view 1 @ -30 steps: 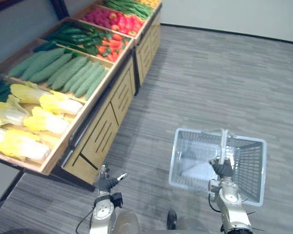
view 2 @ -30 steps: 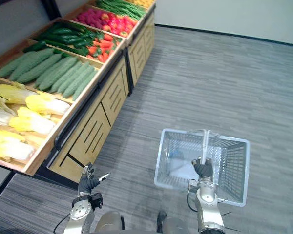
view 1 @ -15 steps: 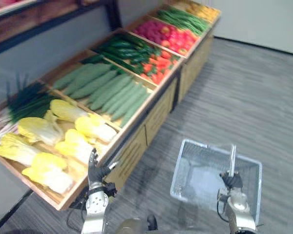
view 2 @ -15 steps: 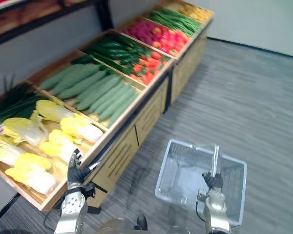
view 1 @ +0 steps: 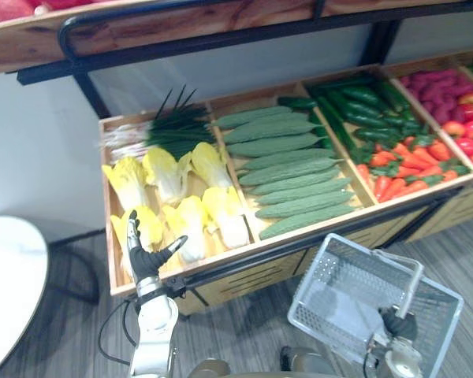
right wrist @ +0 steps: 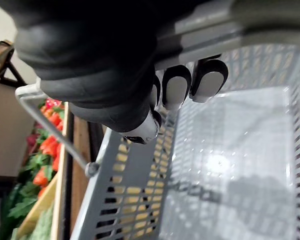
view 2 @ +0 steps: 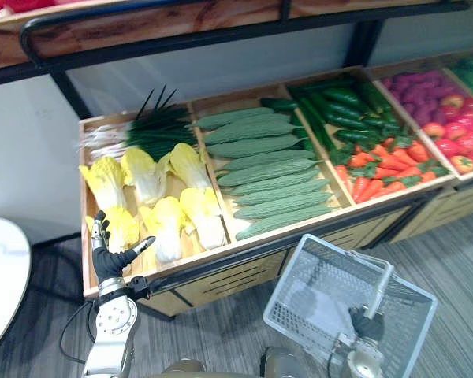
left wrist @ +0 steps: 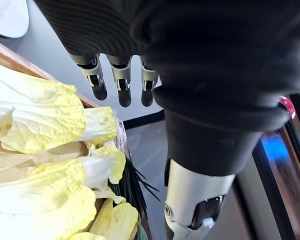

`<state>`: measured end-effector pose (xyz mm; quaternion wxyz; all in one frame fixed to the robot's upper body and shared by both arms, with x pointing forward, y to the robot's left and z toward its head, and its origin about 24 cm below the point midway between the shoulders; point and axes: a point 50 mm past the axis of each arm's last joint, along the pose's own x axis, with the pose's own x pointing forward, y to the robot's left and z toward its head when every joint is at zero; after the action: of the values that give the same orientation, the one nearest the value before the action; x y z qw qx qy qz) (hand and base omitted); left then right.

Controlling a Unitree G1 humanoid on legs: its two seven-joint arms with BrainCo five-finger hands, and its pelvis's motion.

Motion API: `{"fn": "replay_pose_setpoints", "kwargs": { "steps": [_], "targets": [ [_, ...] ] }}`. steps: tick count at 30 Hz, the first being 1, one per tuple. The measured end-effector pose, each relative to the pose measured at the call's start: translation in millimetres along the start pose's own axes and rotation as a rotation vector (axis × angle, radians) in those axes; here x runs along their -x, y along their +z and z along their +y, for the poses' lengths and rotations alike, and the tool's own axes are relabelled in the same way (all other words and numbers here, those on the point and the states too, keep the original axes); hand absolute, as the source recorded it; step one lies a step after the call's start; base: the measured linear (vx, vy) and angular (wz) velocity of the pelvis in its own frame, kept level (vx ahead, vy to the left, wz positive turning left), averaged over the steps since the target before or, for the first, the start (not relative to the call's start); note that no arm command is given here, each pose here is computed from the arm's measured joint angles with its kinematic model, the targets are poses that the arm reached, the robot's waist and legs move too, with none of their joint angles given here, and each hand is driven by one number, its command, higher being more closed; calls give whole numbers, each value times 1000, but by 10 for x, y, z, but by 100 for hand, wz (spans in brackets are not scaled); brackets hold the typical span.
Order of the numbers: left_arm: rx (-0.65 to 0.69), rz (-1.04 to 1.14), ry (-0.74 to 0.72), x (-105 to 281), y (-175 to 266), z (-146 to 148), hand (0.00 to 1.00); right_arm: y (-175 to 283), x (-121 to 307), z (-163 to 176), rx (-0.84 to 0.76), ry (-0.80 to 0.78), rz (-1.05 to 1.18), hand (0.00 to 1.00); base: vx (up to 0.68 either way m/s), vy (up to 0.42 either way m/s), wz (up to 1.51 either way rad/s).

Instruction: Pick vegetable in the basket

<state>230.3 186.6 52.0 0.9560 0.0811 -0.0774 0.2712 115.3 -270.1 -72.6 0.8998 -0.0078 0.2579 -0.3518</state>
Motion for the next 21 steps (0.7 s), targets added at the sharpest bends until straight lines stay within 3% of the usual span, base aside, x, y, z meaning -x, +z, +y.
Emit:
{"fn": "replay_pose_setpoints", "kwargs": {
  "steps": [4, 8, 21],
  "targets": [
    [-12, -47, -3, -141, 102, -43, 0, 13, 0, 134, -44, 35, 4, 100, -169, -14, 32],
    [-145, -4, -24, -247, -94, 31, 0, 18, -1, 152, -57, 51, 5, 100, -87, -1, 4],
    [-328, 37, -75, -800, -184, -92, 0, 204, -59, 426, -73, 162, -65, 100, 18, -38, -24]
  ]
}}
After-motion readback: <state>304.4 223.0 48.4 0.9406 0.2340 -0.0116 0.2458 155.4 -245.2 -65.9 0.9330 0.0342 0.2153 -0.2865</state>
